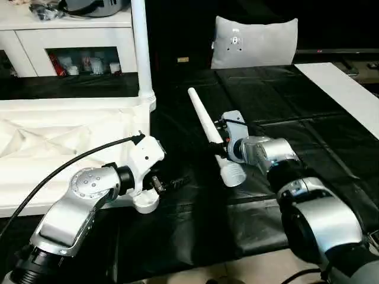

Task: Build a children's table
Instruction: Pick table leg

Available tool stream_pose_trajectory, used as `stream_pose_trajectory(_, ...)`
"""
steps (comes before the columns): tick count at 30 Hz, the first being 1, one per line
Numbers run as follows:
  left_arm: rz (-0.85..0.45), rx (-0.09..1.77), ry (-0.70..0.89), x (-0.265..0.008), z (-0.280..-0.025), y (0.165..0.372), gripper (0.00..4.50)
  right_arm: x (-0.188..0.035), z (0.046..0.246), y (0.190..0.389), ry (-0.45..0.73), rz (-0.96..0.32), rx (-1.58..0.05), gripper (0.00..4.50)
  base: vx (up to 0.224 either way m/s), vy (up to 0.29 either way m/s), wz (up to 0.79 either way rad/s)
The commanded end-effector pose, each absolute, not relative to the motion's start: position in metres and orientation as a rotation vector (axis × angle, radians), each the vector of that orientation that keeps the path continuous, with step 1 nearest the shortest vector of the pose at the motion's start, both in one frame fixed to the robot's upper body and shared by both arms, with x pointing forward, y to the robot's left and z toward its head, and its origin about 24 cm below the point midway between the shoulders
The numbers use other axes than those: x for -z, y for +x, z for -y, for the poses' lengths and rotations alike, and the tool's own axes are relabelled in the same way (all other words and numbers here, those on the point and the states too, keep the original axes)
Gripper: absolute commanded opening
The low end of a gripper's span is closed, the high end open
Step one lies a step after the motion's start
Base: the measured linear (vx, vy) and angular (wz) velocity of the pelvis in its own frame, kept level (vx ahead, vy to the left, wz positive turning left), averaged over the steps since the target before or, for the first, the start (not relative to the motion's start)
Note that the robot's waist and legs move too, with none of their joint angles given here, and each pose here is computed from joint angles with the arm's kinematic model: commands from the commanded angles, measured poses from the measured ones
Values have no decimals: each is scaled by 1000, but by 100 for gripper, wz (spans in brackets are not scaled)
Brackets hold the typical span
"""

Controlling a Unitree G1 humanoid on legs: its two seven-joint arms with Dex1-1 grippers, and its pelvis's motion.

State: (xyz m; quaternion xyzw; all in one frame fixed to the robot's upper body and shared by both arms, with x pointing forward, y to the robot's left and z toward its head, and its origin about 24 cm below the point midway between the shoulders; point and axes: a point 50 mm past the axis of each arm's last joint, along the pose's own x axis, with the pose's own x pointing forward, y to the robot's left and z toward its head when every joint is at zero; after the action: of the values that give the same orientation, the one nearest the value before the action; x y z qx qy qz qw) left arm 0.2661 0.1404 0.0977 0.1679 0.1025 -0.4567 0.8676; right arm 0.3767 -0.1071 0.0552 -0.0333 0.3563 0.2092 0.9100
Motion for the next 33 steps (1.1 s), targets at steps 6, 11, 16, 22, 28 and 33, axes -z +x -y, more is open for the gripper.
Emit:
stream_pose_trajectory(6,-216,948,360,-98,-143,269,450,-51,114,376,-75,-761,-421,183,0,0,0)
stream_pose_trajectory(11,-215,946,357,-98,-143,269,450,-51,114,376,-68,-750,-426,181,0,0,0)
stream_pose_trajectory(16,-204,929,352,-98,-143,270,450,-56,117,379,-57,-693,-418,181,0,0,0)
stream_pose_trajectory(22,-125,837,271,-108,-140,286,450,-84,132,386,83,-411,-415,181,0,0,0)
stream_pose_trajectory(28,-20,760,149,-128,-131,304,450,-117,137,379,344,-196,-544,180,0,0,0)
stream_pose_trajectory(33,65,735,3,-149,-121,320,450,-134,136,359,492,-30,-755,180,0,0,0)
